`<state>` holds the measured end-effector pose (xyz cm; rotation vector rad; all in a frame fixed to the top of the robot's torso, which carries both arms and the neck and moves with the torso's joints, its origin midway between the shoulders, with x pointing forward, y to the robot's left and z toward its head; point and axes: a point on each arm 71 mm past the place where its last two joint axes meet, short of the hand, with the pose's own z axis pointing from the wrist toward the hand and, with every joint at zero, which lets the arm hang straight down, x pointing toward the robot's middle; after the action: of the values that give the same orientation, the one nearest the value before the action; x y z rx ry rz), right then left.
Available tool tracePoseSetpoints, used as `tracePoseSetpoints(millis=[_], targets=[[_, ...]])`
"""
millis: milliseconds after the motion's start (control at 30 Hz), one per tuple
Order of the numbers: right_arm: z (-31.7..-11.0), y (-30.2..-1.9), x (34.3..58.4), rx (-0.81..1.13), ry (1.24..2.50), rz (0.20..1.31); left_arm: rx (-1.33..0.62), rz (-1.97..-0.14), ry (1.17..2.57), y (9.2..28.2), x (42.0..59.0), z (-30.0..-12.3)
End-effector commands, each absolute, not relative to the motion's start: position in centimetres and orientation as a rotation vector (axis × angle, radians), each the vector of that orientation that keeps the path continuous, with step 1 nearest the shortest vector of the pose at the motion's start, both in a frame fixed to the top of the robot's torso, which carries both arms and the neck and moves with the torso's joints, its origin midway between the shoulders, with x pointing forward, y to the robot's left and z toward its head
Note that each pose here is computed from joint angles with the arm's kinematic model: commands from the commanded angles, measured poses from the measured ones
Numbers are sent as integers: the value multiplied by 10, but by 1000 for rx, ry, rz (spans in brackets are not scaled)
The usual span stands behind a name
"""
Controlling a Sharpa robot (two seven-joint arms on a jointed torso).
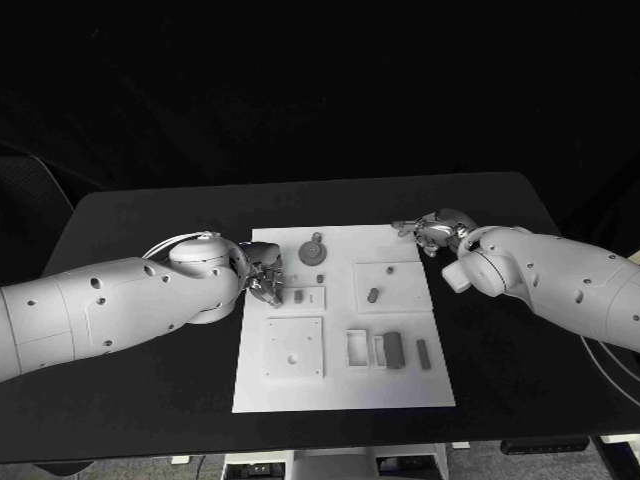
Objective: Assemble the parts on the task board
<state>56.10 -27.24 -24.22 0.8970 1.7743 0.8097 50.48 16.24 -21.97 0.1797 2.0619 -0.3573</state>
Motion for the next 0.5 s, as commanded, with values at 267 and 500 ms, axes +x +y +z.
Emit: tracePoseSetpoints(millis=[267, 500], targets=[[-242, -271, 560, 880, 1788, 821, 219, -358, 2073, 160, 502, -223], [-242, -271, 560, 880, 1788, 821, 241, -353, 2055, 159, 502, -223]])
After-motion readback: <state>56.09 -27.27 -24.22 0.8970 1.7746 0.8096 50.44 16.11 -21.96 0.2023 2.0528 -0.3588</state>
